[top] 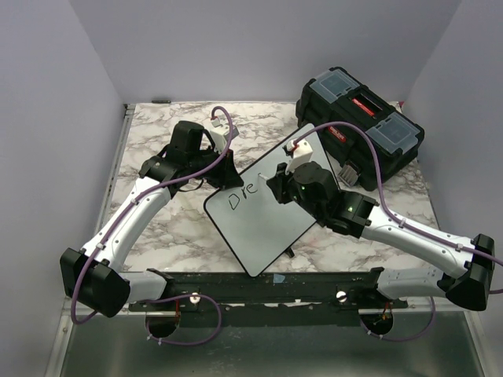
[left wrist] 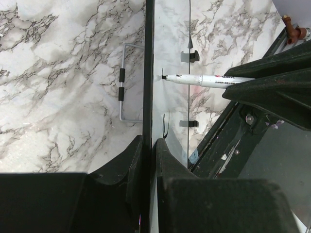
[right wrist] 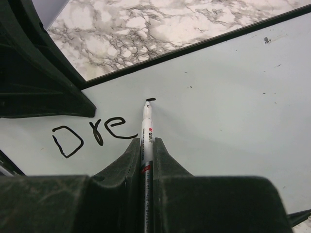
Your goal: Write a sentence on the whiteboard
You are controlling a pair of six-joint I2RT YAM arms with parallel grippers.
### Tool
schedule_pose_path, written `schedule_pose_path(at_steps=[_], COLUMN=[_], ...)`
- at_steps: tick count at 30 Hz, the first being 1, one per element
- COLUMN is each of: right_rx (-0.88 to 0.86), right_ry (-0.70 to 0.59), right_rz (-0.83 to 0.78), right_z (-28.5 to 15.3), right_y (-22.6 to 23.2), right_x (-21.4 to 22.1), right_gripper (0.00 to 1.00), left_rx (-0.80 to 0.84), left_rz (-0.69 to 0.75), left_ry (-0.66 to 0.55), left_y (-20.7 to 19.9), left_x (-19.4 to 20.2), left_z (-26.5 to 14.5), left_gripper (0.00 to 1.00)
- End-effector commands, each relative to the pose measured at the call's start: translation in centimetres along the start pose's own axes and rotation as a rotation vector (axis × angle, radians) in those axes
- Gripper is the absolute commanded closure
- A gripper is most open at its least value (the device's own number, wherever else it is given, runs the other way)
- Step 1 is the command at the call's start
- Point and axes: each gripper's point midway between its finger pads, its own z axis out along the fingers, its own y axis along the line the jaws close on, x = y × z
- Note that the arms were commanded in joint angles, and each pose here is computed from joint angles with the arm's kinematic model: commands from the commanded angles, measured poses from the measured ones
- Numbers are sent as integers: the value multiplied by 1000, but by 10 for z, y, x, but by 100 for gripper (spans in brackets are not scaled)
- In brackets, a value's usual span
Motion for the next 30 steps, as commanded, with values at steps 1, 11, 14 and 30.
schedule_pose_path(at_steps=[1,11,14,30], right_rx=[-66,-84,-75,71], right_ry=[40,106,112,47], right_rz=[-30,-20,-17,-44], right_z=[2,-5,-8,-3], right_y=[9,3,-1,-19], right_x=[15,45,49,17], right_gripper=[99,99,99,99], left_rx=[-60,-63,-62,-61], left_rz=[118,121,122,122], left_ry=[-107,-109,-110,-112], left_y=[7,7,6,5], left_x=[-29,-30,-31,-30], left_z=[-8,-9,-9,-11], left_gripper=[100,100,100,100])
